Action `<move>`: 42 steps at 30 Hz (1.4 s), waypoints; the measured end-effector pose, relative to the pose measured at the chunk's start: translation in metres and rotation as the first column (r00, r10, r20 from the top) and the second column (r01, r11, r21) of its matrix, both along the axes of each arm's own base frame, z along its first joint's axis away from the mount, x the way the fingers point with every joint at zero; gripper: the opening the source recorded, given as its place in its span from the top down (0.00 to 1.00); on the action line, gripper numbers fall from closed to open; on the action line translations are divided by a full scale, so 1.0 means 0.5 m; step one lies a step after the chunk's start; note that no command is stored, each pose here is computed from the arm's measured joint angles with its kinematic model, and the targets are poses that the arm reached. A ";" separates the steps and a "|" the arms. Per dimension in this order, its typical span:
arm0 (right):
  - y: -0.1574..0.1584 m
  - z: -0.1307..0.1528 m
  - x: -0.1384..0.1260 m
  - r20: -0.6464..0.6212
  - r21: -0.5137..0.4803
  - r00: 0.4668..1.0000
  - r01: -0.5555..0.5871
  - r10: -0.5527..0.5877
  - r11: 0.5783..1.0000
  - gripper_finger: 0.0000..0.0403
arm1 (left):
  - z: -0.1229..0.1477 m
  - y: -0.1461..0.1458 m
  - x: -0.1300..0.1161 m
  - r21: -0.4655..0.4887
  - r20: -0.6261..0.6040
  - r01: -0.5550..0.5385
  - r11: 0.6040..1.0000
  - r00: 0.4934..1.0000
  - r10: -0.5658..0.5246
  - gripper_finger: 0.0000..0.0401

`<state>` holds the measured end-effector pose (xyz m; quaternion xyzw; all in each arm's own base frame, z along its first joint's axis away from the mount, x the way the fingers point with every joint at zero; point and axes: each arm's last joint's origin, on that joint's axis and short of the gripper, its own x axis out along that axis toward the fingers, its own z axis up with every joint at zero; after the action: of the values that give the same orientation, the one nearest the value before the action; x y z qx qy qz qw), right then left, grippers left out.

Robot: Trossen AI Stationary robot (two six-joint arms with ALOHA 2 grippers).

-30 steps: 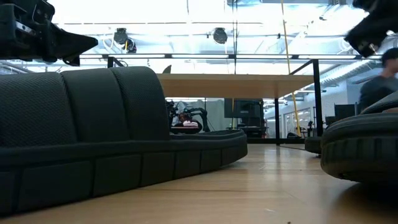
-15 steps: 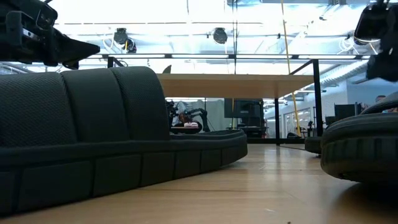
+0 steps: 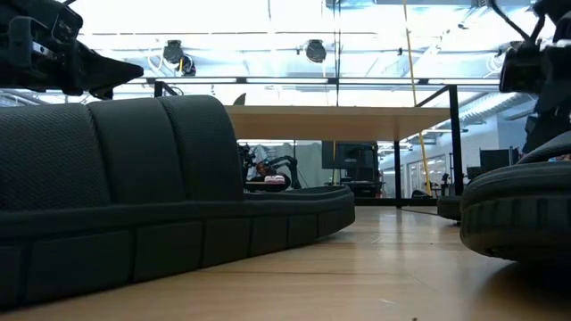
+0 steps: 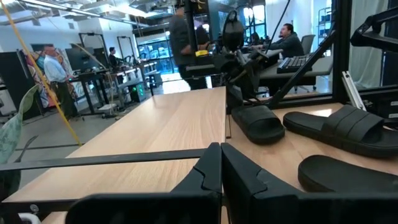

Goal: Pick and place slides into the shelf
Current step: Put the slide on the shelf

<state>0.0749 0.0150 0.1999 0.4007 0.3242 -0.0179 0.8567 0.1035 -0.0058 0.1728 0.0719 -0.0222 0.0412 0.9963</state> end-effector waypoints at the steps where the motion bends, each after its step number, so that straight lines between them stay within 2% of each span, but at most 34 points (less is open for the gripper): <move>1: 0.001 -0.006 0.002 -0.006 0.009 1.000 -0.003 0.003 1.000 0.31 | 0.000 0.000 0.000 0.000 0.000 0.000 1.000 1.000 0.000 0.98; 16: 0.009 -0.067 0.023 0.008 0.072 0.999 -0.054 0.054 0.996 0.31 | 0.000 0.000 0.000 0.001 0.001 0.000 1.000 1.000 0.000 0.98; 27: 0.010 -0.081 0.035 -0.066 0.037 0.996 -0.065 0.067 0.997 0.31 | 0.000 0.000 0.000 0.001 0.001 0.000 1.000 1.000 0.000 0.98; 42: 0.018 -0.100 0.088 -0.112 -0.031 0.989 -0.101 0.097 0.994 0.31 | 0.000 0.000 0.000 0.001 0.001 0.000 1.000 1.000 0.000 0.98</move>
<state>0.1190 0.0239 0.1499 0.3667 0.3901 -0.0035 0.8446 0.1035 -0.0058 0.1729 0.0723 -0.0227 0.0412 0.9963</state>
